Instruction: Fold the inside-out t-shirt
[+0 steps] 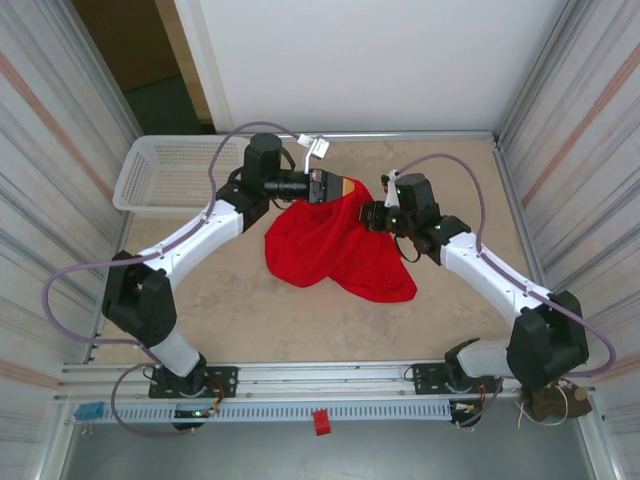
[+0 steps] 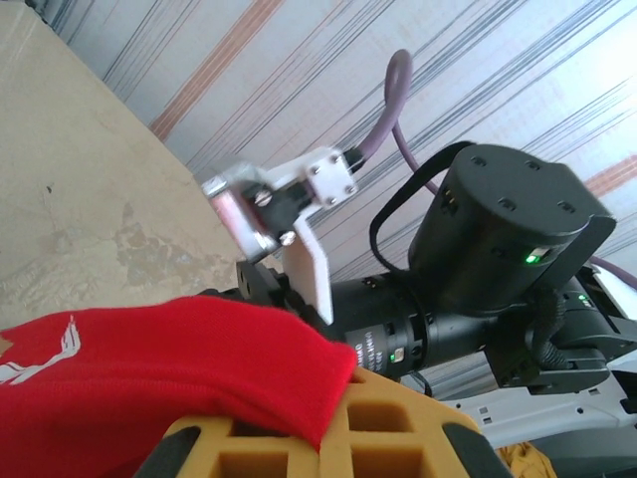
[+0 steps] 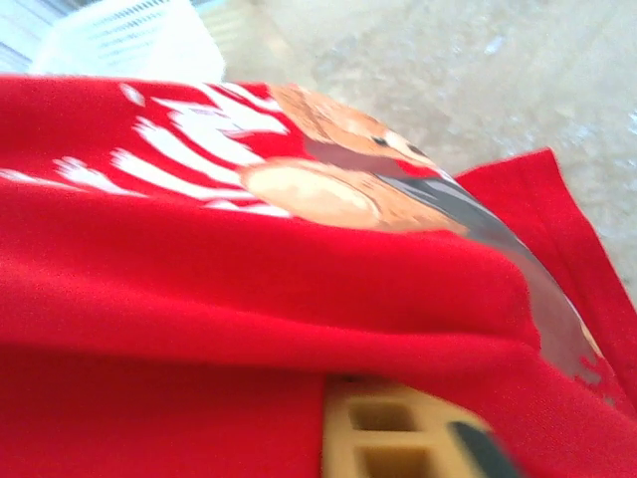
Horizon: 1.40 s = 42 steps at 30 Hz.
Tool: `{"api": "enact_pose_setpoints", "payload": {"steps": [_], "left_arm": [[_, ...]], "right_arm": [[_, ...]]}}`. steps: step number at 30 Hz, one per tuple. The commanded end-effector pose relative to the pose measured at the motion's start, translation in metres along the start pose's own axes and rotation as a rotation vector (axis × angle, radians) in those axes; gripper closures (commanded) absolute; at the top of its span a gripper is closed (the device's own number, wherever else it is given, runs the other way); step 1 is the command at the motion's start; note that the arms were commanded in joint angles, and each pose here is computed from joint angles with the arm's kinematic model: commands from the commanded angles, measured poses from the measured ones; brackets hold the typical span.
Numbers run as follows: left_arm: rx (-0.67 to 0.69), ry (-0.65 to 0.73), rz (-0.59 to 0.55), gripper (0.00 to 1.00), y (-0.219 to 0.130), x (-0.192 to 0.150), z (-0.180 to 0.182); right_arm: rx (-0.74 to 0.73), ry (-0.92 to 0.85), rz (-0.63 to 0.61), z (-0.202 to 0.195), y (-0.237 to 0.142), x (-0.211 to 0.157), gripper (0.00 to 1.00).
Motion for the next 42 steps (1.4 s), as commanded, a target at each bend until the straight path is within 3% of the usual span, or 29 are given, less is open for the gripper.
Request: {"api": "enact_pose_setpoints", "payload": {"steps": [1,7,12,16,20,24,31,42], "left_arm": [[-0.003,0.01,-0.088,1.0,-0.024,0.02,-0.011],[0.259,-0.217,-0.244,1.0,-0.064,0.035,0.089],[0.333,-0.28,-0.248,0.61,-0.068,0.034,0.134],[0.362,-0.24,-0.248,0.51,-0.074,0.019,0.115],[0.471,-0.101,-0.242,0.43,-0.082,-0.009,0.07],[0.543,0.011,-0.188,0.39,-0.062,-0.038,0.034],[0.625,0.068,-0.109,0.38,-0.027,-0.057,0.049],[0.569,0.131,-0.039,0.33,0.012,-0.058,0.063]], "right_arm": [[0.113,-0.072,-0.001,0.02,-0.013,0.014,1.0],[0.427,-0.118,0.011,0.051,-0.062,0.024,1.0],[0.656,-0.147,0.036,0.071,-0.086,0.026,1.0],[0.665,-0.124,0.042,0.066,-0.083,0.026,1.0],[0.652,-0.089,0.029,0.057,-0.078,0.028,1.0],[0.639,-0.071,0.027,0.053,-0.074,0.027,1.0],[0.625,-0.059,0.023,0.051,-0.075,0.025,1.0],[0.614,-0.044,0.03,0.049,-0.075,0.021,1.0]]}}
Point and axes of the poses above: each hand's point on the last joint's axis, 136 mm out from that joint toward the fingers, its own y axis out along the fingers, its own z axis along the line the jaws close on, x = y × z, the point moved 4 cm from there along -y, back along the fingers, and after that the axes turned 3 degrees about y, right-handed, at the moved point
